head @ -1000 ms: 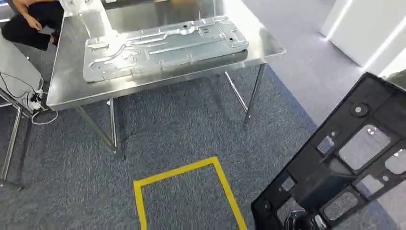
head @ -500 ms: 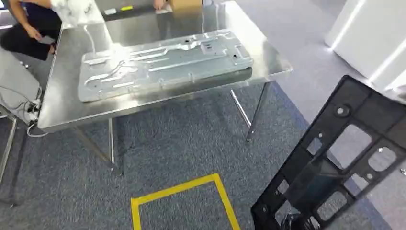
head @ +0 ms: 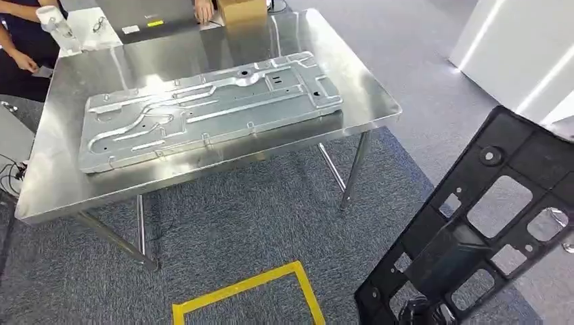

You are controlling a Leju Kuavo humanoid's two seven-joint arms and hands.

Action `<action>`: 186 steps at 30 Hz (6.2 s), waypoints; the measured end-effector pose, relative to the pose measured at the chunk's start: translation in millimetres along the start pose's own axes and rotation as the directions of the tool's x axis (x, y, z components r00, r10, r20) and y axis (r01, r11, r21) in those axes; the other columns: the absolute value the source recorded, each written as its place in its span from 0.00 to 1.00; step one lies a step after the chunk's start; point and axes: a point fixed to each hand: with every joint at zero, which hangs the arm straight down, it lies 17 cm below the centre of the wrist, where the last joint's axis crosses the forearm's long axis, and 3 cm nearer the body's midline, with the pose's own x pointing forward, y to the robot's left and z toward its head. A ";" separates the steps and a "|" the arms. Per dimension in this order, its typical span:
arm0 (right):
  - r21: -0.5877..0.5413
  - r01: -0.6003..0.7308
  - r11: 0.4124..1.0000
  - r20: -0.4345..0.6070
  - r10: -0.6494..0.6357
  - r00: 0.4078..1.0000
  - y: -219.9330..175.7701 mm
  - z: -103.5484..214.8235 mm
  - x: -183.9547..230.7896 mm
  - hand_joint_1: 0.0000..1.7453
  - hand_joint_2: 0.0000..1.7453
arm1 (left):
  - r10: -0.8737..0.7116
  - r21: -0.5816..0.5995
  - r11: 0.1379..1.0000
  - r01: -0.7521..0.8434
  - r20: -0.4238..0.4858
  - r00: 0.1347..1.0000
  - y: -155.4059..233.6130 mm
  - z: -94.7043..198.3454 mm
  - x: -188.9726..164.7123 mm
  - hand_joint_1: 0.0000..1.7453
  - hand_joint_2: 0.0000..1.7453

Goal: Take the parts from the cabinet and place them on the table.

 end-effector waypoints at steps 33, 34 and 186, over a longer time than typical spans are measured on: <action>0.103 -0.105 0.989 -0.107 0.116 0.988 29.3 13.4 -34.1 1.00 1.00 | -0.015 0.017 1.000 0.015 0.008 1.000 4.7 -1.6 3.1 0.00 1.00; 0.103 -0.105 0.989 -0.106 0.116 0.988 29.6 13.3 -33.9 1.00 1.00 | -0.016 0.015 1.000 0.016 0.006 1.000 3.7 -1.2 2.1 0.00 1.00; 0.013 -0.940 -0.342 0.657 0.711 -0.250 184.3 -277.6 -97.7 0.00 1.00 | -0.243 -0.117 0.961 0.252 0.090 0.966 -5.3 -12.8 48.4 0.00 0.00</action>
